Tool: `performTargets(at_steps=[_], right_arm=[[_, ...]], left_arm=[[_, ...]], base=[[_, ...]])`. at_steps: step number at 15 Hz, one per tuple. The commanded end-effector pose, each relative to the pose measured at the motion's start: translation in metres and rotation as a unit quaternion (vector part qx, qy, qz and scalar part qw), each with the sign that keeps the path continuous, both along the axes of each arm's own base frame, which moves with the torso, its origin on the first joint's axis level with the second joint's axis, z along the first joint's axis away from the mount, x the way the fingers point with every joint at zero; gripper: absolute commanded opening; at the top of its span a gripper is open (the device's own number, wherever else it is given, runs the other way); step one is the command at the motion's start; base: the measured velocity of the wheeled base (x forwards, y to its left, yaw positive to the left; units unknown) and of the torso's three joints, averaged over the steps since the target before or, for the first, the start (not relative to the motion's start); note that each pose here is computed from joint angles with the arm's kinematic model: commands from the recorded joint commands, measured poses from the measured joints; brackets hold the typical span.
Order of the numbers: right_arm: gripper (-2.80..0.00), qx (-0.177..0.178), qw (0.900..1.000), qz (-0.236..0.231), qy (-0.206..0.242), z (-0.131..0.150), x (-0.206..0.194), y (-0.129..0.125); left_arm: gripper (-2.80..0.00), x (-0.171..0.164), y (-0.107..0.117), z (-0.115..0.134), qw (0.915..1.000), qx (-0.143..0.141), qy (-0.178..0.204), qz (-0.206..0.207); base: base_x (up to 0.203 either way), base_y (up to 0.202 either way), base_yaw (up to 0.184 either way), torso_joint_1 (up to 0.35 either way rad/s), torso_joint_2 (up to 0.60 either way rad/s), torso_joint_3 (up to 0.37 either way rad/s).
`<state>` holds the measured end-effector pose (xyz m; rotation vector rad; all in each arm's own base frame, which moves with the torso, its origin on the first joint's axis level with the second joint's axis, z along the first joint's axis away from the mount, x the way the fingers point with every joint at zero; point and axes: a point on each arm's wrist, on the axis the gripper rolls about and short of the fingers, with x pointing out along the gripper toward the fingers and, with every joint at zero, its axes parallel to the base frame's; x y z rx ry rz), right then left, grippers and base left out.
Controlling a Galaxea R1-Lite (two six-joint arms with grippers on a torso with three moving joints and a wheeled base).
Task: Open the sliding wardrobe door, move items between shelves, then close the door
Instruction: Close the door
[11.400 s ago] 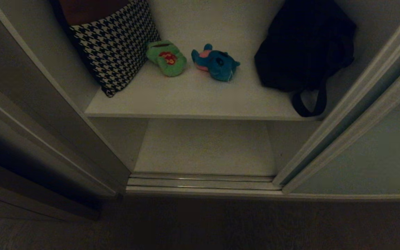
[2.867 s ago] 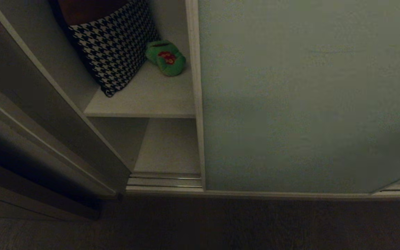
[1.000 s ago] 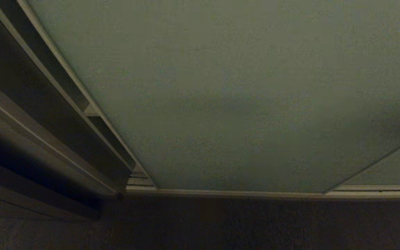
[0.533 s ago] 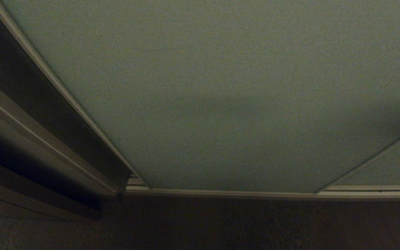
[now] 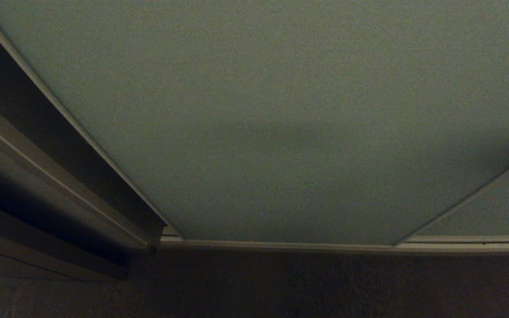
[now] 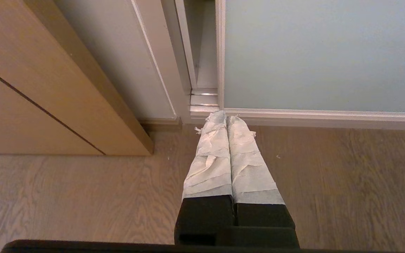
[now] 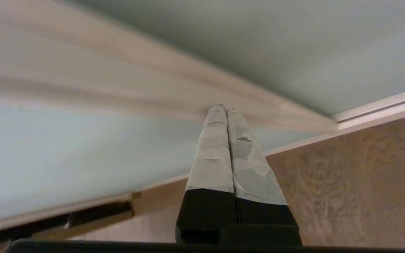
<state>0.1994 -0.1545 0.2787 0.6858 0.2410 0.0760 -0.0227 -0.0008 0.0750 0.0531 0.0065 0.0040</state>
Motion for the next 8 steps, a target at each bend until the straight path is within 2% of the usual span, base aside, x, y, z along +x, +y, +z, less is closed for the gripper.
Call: performTargets(at_steps=[1,8], right_arm=[[-2.8,0.003,1.0,0.011,0.001,-0.001,-0.001,0.007],[-2.8,-0.01,0.999,0.033,-0.014,-0.006,0.004,0.017]], left_arm=[[-2.8,0.0,0.0,0.0,1.0,0.0,0.0,0.0],[-2.8,0.0,0.0,0.0,1.0,0.0,0.0,0.0]], base=[[0.0,0.0,0.0,0.0,0.0,0.0],[0.0,0.0,0.0,0.0,0.0,0.0]])
